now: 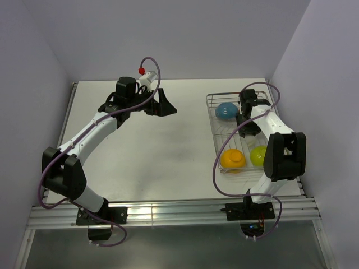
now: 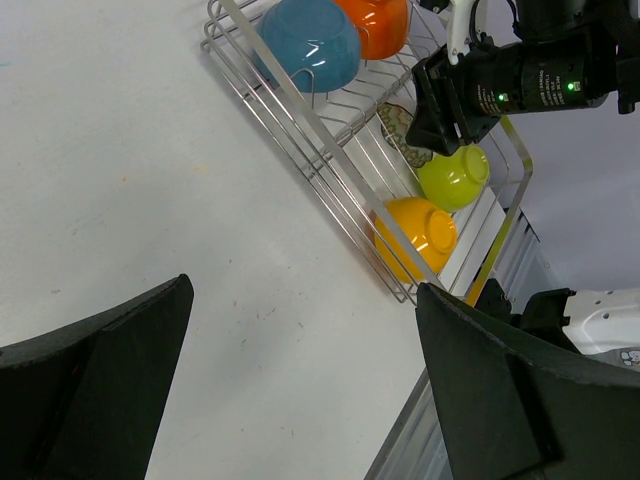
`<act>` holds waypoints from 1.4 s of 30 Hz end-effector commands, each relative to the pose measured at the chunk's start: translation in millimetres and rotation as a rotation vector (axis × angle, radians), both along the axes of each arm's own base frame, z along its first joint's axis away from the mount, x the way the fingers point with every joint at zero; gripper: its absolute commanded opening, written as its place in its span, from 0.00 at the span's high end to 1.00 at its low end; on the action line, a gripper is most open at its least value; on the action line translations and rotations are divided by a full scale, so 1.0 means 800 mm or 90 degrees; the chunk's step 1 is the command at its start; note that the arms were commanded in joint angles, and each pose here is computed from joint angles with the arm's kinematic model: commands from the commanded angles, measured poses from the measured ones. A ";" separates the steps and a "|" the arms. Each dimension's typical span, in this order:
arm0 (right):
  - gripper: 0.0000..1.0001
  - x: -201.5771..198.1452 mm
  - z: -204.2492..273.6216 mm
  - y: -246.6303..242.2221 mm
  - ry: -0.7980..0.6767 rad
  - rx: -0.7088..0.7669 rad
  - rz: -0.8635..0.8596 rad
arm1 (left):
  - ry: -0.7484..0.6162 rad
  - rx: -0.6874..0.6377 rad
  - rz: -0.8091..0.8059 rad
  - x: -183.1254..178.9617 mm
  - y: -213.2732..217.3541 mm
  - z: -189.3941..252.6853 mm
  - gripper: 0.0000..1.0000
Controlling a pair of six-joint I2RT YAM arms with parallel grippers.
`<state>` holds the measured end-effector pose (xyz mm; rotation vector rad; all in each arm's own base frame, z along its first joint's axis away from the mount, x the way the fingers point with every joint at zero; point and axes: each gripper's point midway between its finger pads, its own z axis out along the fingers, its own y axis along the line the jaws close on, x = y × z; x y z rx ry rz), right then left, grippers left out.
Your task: Load the bowls into the dish rack
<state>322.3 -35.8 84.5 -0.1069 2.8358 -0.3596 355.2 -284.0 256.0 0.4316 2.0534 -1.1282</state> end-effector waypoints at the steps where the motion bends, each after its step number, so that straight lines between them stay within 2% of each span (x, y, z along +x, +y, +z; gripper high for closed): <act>1: 0.64 0.011 0.008 0.020 -0.017 0.035 -0.004 | -0.040 -0.027 -0.010 -0.002 -0.001 0.027 0.01; 3: 0.51 0.011 0.009 0.022 -0.018 0.037 -0.002 | -0.040 -0.027 -0.010 -0.003 -0.001 0.027 0.00; 5: 0.49 0.011 0.008 0.023 -0.016 0.039 -0.001 | -0.041 -0.027 -0.010 -0.002 -0.001 0.027 0.01; 6: 0.42 0.010 0.008 0.024 -0.015 0.042 -0.001 | -0.039 -0.026 -0.010 -0.002 -0.001 0.026 0.01; 10: 0.36 0.009 0.007 0.025 -0.012 0.044 0.002 | -0.038 -0.027 -0.009 -0.002 -0.001 0.026 0.00; 11: 0.28 0.008 0.006 0.025 -0.010 0.044 0.001 | -0.038 -0.029 -0.010 -0.002 -0.001 0.026 0.01; 32: 0.24 0.008 0.013 0.048 -0.009 0.109 0.012 | -0.037 -0.029 -0.012 -0.002 -0.001 0.026 0.01; 42: 0.23 0.029 0.065 0.061 -0.083 0.141 0.033 | -0.040 -0.024 -0.012 -0.003 0.000 0.027 0.00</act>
